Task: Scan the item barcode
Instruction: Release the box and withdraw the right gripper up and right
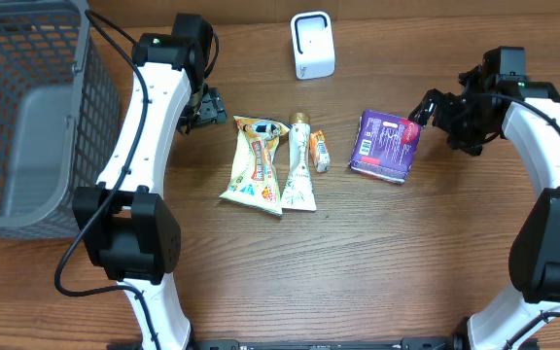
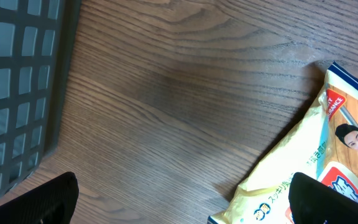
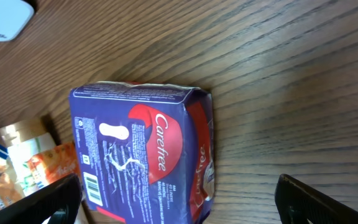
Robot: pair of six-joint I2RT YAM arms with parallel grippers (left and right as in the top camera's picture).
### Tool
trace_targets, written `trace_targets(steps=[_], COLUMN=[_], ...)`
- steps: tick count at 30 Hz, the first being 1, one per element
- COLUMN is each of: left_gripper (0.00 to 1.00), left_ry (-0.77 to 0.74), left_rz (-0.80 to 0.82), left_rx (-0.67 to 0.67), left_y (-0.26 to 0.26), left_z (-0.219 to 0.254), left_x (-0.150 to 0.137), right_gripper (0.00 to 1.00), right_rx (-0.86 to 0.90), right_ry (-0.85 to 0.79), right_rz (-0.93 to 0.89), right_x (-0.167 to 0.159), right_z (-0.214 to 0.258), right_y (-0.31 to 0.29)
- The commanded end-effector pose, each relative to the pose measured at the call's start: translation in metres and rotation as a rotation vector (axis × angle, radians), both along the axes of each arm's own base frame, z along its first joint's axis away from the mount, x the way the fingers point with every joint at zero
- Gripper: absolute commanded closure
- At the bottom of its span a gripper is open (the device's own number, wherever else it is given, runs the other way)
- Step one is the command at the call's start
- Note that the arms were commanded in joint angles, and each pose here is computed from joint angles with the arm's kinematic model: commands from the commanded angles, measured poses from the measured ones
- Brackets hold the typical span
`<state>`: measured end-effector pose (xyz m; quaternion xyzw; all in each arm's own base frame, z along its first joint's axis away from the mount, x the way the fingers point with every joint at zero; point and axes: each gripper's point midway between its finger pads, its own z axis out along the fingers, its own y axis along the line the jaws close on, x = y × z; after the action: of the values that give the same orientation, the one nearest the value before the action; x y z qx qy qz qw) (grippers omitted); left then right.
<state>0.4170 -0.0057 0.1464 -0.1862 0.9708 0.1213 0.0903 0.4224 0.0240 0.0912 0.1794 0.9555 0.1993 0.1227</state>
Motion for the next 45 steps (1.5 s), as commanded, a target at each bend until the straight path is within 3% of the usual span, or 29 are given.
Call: trace_targets(steps=[1, 15, 22, 32, 45], left_gripper=[0.0, 0.0, 0.0, 0.0, 0.0], left_ry=[0.0, 0.0, 0.0, 0.0, 0.0], left_rz=[0.007, 0.007, 0.007, 0.007, 0.007], left_rx=[-0.002, -0.002, -0.002, -0.002, -0.002], left_y=[-0.003, -0.003, -0.003, -0.003, -0.003], left_z=[-0.002, -0.002, -0.002, -0.002, -0.002], left_x=[0.001, 0.001, 0.001, 0.001, 0.001], right_gripper=[0.0, 0.0, 0.0, 0.0, 0.0], right_rx=[-0.058, -0.06, -0.058, -0.004, 0.017], right_ry=[-0.042, -0.005, 0.006, -0.008, -0.051], right_rz=[-0.025, -0.242, -0.259, -0.215, -0.01], right_x=[0.008, 0.0, -0.003, 0.001, 0.011], right_z=[0.013, 0.011, 0.01, 0.013, 0.018], right_y=[-0.01, -0.085, -0.091, -0.071, 0.016])
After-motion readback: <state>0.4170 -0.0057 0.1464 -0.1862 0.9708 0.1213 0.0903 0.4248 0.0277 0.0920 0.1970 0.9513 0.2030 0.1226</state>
